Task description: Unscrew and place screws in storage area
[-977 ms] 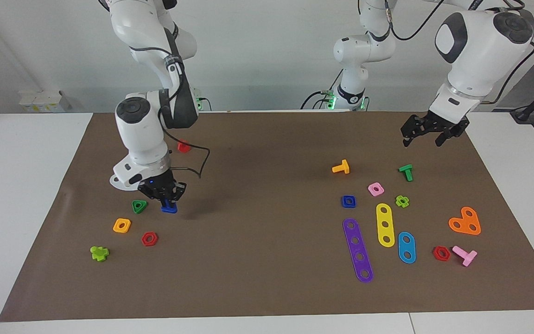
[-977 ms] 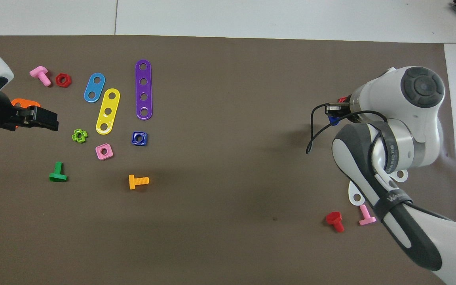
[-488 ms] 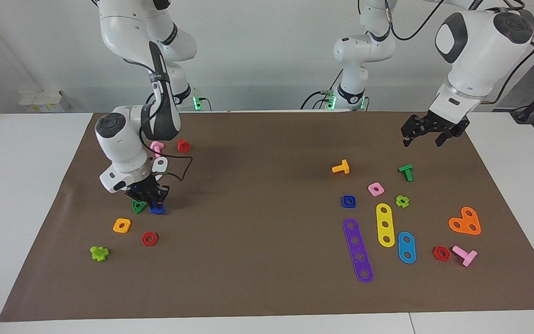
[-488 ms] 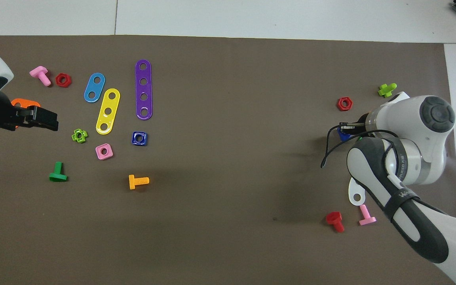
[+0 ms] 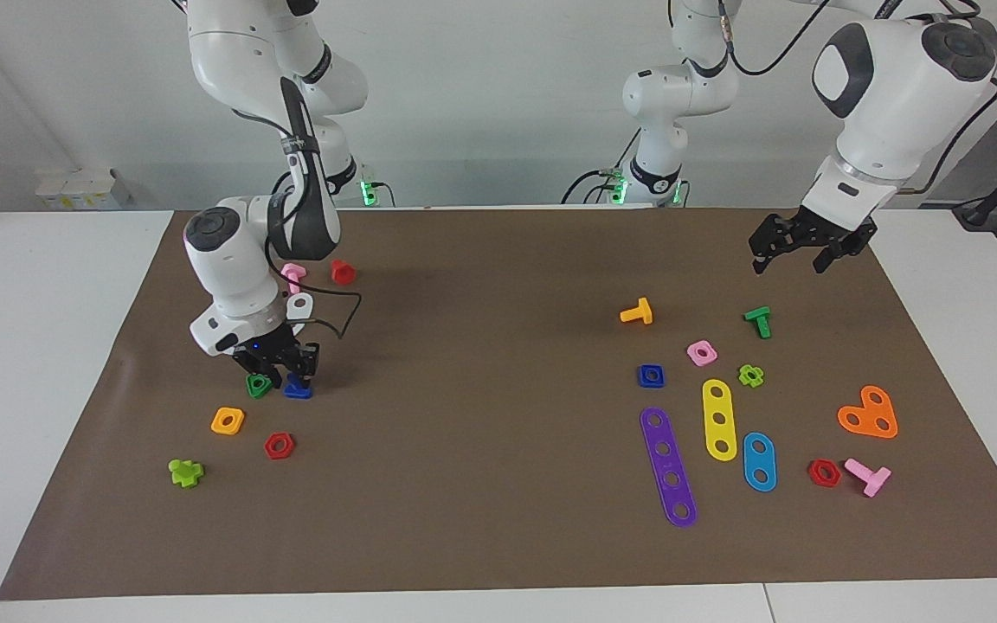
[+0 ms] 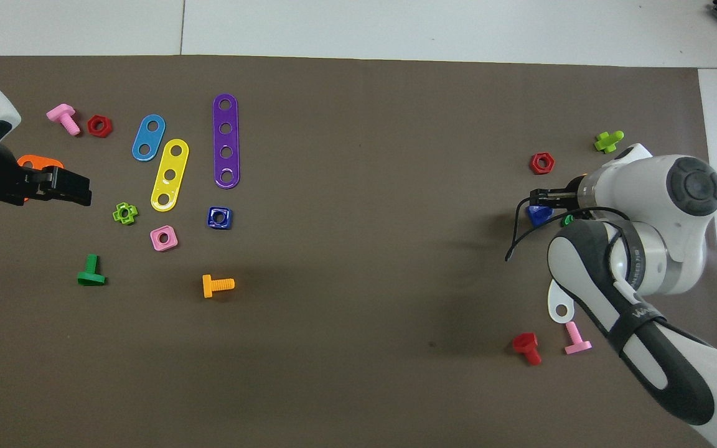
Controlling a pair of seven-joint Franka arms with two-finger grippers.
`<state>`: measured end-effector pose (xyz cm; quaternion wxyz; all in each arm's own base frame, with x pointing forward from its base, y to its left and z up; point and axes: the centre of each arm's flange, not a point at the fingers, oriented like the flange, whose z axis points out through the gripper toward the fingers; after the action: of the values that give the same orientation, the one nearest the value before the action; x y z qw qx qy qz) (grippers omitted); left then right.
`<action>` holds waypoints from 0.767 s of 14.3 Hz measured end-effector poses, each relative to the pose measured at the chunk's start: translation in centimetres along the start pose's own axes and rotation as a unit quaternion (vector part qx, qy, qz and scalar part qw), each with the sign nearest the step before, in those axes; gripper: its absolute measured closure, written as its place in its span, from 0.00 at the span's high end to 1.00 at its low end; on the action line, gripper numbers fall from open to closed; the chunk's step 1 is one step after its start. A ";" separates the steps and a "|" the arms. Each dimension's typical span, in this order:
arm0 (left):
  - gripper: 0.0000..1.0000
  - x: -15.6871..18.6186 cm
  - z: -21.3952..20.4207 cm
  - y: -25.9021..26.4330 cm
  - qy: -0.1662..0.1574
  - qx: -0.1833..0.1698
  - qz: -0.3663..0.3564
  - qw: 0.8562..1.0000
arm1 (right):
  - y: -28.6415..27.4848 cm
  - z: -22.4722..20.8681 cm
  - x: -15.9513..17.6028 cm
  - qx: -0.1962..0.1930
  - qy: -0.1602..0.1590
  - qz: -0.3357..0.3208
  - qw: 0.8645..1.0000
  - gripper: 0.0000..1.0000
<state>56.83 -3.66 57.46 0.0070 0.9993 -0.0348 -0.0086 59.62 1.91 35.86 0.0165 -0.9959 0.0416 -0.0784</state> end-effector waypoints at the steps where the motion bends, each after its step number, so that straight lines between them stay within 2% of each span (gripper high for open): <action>1: 1.00 0.0 0.0 0.0 0.000 0.000 0.000 1.000 | -0.1 -2.8 0.8 0.002 -0.005 0.014 1.000 0.78; 3: 1.00 0.0 0.0 0.0 0.000 0.000 0.000 1.000 | 0.1 -9.5 1.9 -0.002 -0.015 0.029 0.999 0.99; 7: 1.00 0.0 0.0 0.0 0.000 0.000 0.000 1.000 | 3.5 -20.6 0.2 -0.012 -0.040 0.055 0.998 1.00; 9: 1.00 0.0 0.0 0.0 0.000 0.000 0.000 1.000 | 4.8 -24.2 -1.1 -0.014 -0.065 0.067 0.996 1.00; 11: 1.00 0.0 0.0 0.0 0.000 0.000 0.000 1.000 | 6.2 -25.6 -1.9 -0.016 -0.083 0.072 0.994 1.00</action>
<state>56.83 -3.66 57.46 0.0070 0.9993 -0.0347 -0.0085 53.19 -4.77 60.61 0.0095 -0.9935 0.1132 0.0064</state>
